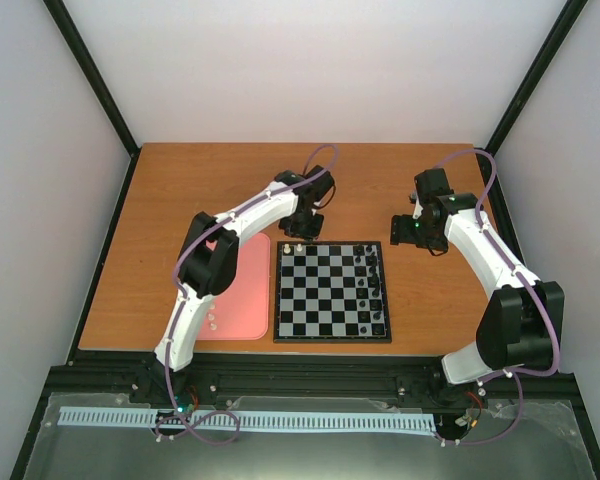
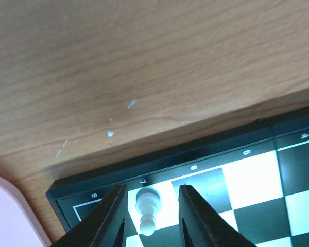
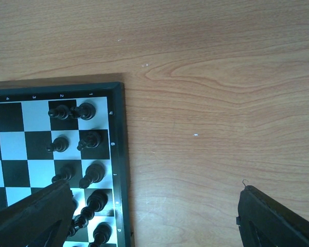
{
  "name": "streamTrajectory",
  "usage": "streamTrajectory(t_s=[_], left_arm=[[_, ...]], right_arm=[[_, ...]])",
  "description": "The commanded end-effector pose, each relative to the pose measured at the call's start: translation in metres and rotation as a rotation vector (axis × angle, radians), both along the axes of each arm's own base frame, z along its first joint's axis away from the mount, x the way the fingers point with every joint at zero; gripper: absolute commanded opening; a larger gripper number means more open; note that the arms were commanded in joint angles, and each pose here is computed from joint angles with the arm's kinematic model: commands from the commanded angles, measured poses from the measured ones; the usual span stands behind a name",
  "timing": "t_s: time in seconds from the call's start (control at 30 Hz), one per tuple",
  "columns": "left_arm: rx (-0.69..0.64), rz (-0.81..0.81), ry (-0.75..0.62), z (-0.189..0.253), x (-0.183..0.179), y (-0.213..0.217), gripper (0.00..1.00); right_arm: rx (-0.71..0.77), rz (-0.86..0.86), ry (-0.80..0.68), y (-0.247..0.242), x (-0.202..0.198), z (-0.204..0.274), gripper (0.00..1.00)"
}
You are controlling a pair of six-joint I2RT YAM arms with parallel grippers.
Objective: Set up the chess pieces on the board
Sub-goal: Place the chess piece on the chessboard.
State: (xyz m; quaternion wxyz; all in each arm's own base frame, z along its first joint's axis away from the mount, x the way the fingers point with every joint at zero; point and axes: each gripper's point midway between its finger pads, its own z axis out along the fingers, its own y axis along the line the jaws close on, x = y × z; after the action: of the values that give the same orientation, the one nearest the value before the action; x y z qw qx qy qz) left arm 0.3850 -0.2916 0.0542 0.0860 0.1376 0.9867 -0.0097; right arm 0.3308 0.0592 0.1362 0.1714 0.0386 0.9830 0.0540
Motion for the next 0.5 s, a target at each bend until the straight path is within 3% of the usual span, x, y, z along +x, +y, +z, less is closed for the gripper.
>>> streamTrajectory(t_s=[0.0,0.23,0.37,0.47], left_arm=[[-0.005,-0.028,-0.045,0.021,0.008,-0.008,0.33],[-0.025,0.058,-0.095,0.052,0.026,0.018,0.59],[-0.013,0.161,-0.17,0.095,0.043,0.07,0.8],[0.006,0.271,-0.191,0.116,0.04,0.121,0.86]], right_arm=[[-0.001,0.003,-0.026,-0.002,0.008,0.008,1.0],[0.007,0.003,-0.024,-0.001,0.008,0.008,1.0],[0.016,0.007,-0.023,0.0,0.006,0.006,1.0],[0.028,0.01,-0.021,0.003,0.005,0.005,1.0]])
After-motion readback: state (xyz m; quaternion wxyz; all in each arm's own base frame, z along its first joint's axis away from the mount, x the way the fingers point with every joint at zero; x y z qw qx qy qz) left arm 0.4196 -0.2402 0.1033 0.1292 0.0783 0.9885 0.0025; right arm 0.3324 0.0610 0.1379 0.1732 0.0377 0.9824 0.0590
